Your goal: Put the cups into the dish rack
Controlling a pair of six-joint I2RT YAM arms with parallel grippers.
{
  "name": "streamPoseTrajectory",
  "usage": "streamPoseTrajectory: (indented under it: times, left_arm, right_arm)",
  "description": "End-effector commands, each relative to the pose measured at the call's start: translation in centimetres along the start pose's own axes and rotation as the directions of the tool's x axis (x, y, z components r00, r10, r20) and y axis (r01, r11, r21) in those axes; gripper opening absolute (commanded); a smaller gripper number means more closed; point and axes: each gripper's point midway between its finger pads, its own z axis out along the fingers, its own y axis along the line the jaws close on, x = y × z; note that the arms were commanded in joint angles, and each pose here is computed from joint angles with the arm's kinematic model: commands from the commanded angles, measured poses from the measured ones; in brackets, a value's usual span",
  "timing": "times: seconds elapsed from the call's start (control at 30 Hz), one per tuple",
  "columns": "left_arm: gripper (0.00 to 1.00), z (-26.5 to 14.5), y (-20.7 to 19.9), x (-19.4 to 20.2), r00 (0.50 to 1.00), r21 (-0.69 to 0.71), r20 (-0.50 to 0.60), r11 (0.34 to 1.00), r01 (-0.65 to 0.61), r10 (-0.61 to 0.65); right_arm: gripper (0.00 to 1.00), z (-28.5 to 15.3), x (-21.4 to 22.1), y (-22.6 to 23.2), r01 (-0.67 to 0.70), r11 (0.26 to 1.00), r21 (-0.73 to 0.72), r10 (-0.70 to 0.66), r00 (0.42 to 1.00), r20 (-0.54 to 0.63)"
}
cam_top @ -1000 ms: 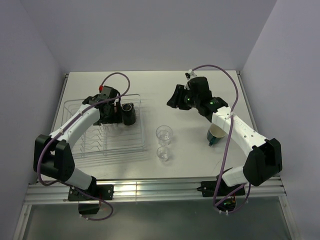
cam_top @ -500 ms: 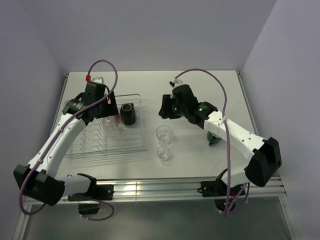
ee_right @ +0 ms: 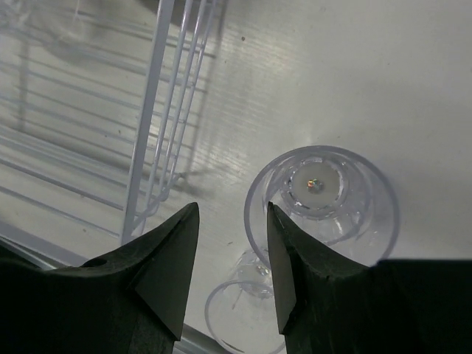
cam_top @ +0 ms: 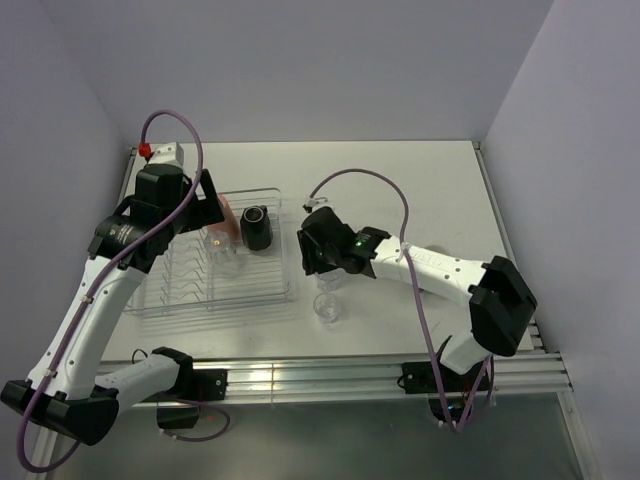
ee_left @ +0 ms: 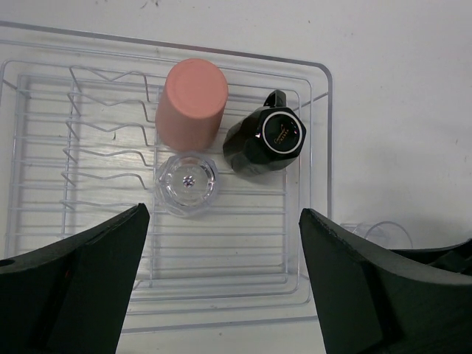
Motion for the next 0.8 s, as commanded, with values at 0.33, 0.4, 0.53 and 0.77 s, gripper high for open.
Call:
streamPoseTrajectory:
  times: [0.33,0.4,0.53,0.77]
  left_arm:
    - [0.91,-1.0,-0.3,-0.8,0.999,0.025,0.038,1.000,0.012,-0.013]
    - [0.90,-0.9,-0.3,-0.7,0.999,0.026,0.036,1.000,0.014,-0.014]
    - [0.90,-0.7,-0.3,-0.5,0.999,0.028,0.033,0.999,0.015,-0.016]
    - [0.90,-0.6,-0.9,-0.5,0.999,0.063,0.042,0.998,0.023,-0.025]
  right_arm:
    - [0.45,2.6,1.3,-0.3,0.047,0.990,0.131,-0.043,0.999,-0.031]
    - [0.43,3.1,1.8,-0.5,0.053,0.988,0.142,-0.047,0.998,-0.047]
    - [0.34,3.6,2.0,-0.9,0.071,0.983,0.167,-0.062,0.996,-0.059]
    - [0.00,2.8,-0.1,-1.7,0.093,0.970,0.223,-0.090,0.996,-0.025]
